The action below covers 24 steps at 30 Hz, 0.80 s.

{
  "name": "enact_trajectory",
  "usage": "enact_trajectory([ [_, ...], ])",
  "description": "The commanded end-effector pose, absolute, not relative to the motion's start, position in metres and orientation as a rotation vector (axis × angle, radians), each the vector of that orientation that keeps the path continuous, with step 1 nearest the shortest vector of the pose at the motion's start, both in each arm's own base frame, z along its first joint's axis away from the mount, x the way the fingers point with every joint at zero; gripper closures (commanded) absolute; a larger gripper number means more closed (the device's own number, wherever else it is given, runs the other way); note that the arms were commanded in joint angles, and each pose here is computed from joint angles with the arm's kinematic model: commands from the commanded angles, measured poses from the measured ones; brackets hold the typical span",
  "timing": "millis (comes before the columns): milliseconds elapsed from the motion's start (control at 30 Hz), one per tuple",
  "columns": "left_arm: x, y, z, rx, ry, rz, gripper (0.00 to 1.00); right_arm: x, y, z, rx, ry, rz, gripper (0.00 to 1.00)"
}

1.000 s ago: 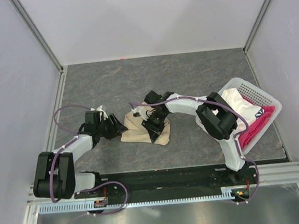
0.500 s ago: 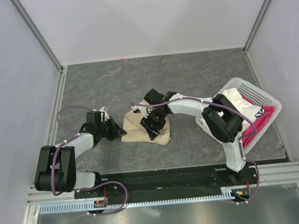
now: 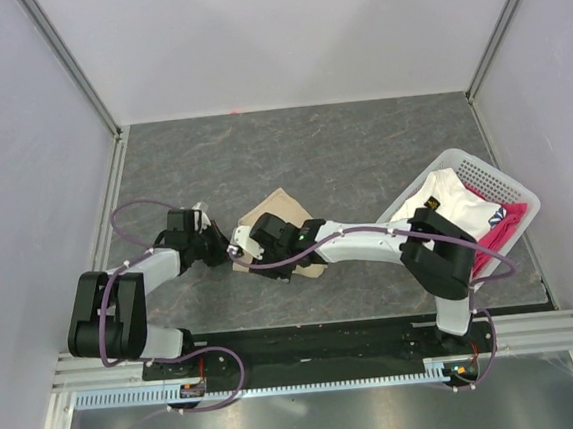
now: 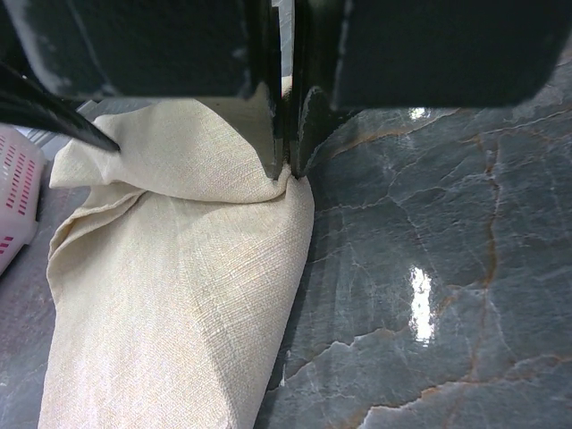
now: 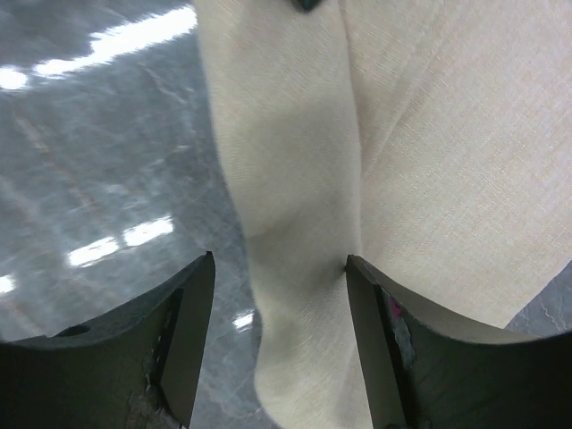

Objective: Fold the napkin, place the utensils inside, and roll it up
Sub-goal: Roll the napkin with the utensil

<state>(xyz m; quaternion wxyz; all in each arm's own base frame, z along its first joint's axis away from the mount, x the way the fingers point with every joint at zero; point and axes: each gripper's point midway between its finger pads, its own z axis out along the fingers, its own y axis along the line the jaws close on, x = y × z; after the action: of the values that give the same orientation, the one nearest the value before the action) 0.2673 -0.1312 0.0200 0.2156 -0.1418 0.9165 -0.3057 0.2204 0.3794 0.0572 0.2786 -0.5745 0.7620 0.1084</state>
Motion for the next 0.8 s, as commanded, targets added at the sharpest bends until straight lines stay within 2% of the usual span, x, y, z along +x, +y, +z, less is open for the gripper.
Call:
enact_trajectory([
  [0,0.271,-0.129,0.021,-0.376,2.548,-0.832,0.98,0.245,0.373,0.043,-1.509,2.018,0.125,0.31],
  [167,0.272,-0.130,0.022,-0.374,2.547,-0.831,0.98,0.250,0.373,0.037,-1.537,1.991,0.096,0.31],
  [333,0.273,-0.131,0.023,-0.361,2.541,-0.842,0.98,0.237,0.375,0.012,-1.616,2.065,0.188,0.35],
  [433,0.274,-0.131,0.025,-0.351,2.531,-0.844,0.98,0.233,0.367,-0.005,-1.647,2.163,0.225,0.46],
  [467,0.274,-0.132,0.025,-0.348,2.527,-0.849,0.98,0.228,0.362,-0.010,-1.669,2.201,0.250,0.57],
  [500,0.275,-0.132,0.026,-0.344,2.520,-0.850,0.97,0.225,0.361,-0.014,-1.675,2.228,0.278,0.61],
  [600,0.279,-0.127,0.032,-0.354,2.488,-0.813,0.65,0.214,0.354,-0.020,-1.684,2.318,0.393,0.73],
  [633,0.281,-0.122,0.033,-0.370,2.475,-0.773,0.45,0.217,0.349,-0.020,-1.660,2.351,0.424,0.74],
  [700,0.284,-0.117,0.044,-0.364,2.427,-0.736,0.34,0.207,0.346,-0.021,-1.646,2.419,0.539,0.79],
  [767,0.284,-0.108,0.047,-0.380,2.404,-0.674,0.31,0.201,0.343,-0.019,-1.619,2.482,0.676,0.81],
])
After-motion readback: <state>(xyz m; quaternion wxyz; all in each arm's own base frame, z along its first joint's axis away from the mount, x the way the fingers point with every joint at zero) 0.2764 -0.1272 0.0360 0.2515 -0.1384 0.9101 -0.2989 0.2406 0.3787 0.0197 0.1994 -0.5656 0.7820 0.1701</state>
